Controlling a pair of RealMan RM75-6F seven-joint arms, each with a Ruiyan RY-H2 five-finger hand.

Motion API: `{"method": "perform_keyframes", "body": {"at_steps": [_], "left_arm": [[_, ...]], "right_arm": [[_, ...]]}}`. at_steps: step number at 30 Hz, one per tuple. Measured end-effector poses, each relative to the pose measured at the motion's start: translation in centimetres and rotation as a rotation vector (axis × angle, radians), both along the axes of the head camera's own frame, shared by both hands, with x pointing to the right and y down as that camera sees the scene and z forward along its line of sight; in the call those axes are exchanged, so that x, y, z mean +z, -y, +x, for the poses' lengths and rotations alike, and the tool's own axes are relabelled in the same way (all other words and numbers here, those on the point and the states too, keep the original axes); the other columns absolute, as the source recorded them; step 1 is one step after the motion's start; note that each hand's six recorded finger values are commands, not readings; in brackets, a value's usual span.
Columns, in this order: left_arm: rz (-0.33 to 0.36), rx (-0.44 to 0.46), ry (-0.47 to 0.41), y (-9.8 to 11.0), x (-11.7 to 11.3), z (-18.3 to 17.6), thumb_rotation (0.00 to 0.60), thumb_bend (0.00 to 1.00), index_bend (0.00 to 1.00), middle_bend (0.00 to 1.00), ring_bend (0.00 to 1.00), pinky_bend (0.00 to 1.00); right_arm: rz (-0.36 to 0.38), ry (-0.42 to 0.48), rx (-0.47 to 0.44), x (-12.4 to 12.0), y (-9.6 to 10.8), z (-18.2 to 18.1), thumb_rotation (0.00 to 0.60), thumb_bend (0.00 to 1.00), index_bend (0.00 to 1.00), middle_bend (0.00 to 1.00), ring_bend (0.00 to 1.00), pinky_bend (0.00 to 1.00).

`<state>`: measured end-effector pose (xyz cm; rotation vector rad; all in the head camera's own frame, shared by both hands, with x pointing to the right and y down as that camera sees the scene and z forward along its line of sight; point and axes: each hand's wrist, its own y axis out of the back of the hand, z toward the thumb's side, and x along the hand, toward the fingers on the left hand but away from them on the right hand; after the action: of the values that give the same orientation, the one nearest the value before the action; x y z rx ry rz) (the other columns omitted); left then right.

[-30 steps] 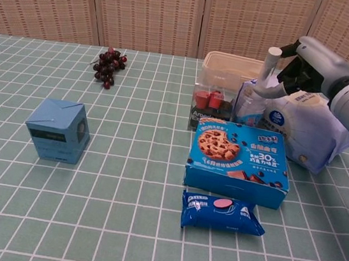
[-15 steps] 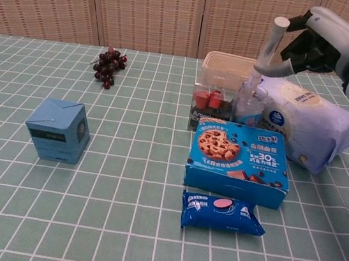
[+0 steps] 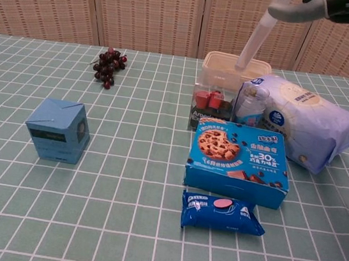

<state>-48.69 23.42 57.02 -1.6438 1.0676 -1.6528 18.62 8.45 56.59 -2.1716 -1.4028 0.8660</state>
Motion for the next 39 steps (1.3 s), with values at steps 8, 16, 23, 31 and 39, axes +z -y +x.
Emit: {"method": "perform_keyframes", "body": {"at_steps": [8,16,23,31,39], "left_arm": [[0.003,-0.006,-0.005,0.0,-0.1,-0.1,0.6,0.22,0.44,0.4,0.42,0.58],[0.004,-0.005,-0.006,0.0,-0.1,-0.1,0.6,0.22,0.44,0.4,0.42,0.58],[0.004,-0.001,-0.004,0.0,-0.1,0.0,0.6,0.22,0.44,0.4,0.42,0.58],[-0.001,-0.002,-0.001,0.0,-0.1,0.0,0.6,0.22,0.44,0.41,0.42,0.58],[-0.007,0.001,0.002,0.0,0.0,0.0,0.6,0.22,0.44,0.41,0.42,0.59]], "right_arm": [[-0.067,0.008,-0.033,1.5,-0.4,-0.1,0.6,0.51,0.71,1.0,1.0,1.0],[0.102,-0.084,-0.17,2.4,-0.7,-0.7,0.6,0.51,0.71,1.0,1.0,1.0],[0.31,-0.128,-0.255,2.7,-1.1,-0.6,0.6,0.51,0.71,1.0,1.0,1.0],[-0.017,0.145,-0.129,3.9,-1.9,-0.8,0.6,0.51,0.71,1.0,1.0,1.0],[-0.312,0.294,-0.061,4.5,-2.4,-0.2,0.6,0.51,0.71,1.0,1.0,1.0]]}}
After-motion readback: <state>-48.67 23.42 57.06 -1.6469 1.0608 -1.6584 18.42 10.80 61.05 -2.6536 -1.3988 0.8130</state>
